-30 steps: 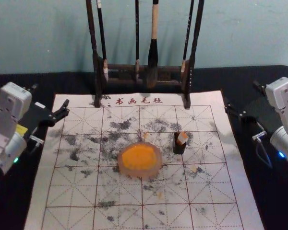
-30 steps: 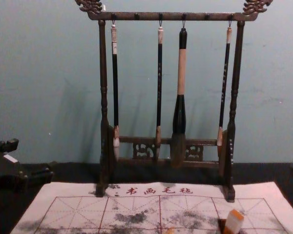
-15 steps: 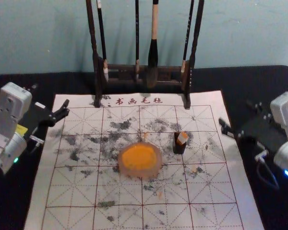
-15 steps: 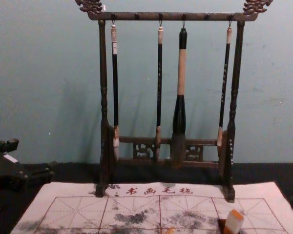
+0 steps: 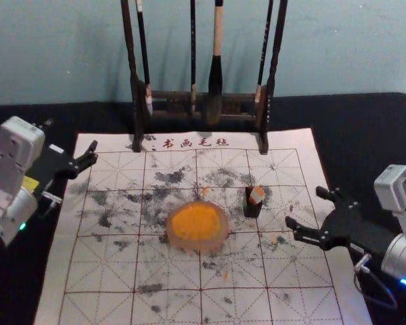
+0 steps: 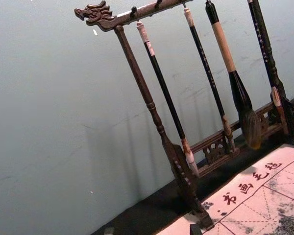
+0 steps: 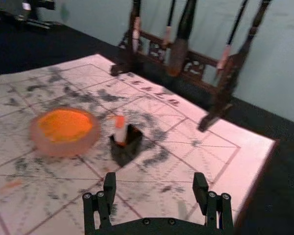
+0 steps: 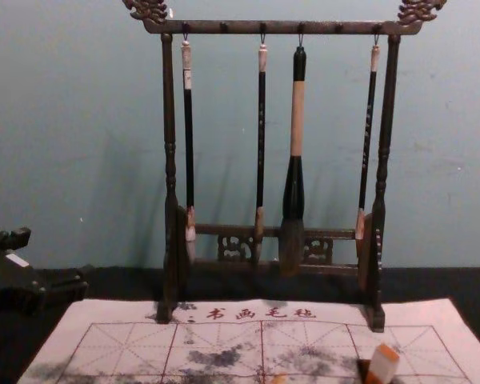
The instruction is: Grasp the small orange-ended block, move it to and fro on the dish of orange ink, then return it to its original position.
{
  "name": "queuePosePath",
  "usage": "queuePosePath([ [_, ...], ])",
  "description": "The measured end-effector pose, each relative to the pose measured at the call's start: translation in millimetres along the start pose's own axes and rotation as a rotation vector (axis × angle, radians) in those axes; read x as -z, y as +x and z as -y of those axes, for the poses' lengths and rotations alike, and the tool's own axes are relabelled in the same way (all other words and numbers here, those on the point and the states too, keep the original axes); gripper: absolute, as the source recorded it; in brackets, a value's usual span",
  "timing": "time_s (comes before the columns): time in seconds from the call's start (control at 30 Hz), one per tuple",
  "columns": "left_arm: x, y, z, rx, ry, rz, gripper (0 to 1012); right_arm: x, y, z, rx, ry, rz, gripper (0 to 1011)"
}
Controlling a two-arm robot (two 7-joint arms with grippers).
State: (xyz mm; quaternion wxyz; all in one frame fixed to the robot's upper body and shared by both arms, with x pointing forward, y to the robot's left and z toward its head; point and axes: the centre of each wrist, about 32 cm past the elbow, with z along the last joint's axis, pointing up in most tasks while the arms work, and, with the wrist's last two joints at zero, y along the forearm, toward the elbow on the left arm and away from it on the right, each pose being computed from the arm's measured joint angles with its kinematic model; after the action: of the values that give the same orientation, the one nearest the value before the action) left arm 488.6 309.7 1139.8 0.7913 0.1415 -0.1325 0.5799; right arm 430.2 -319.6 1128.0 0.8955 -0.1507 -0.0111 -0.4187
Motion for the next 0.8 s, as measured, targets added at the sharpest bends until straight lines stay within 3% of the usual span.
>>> queuePosePath([
  [0.27, 0.0, 0.0, 0.0, 0.000, 0.000, 0.000, 1001, 1.3, -9.7, -15.4, -0.051, 0.022, -0.017, 1000],
  [0.8, 0.0, 0.0, 0.0, 0.000, 0.000, 0.000, 1001, 1.3, -21.4, -46.9, -0.059, 0.063, -0.024, 1000],
])
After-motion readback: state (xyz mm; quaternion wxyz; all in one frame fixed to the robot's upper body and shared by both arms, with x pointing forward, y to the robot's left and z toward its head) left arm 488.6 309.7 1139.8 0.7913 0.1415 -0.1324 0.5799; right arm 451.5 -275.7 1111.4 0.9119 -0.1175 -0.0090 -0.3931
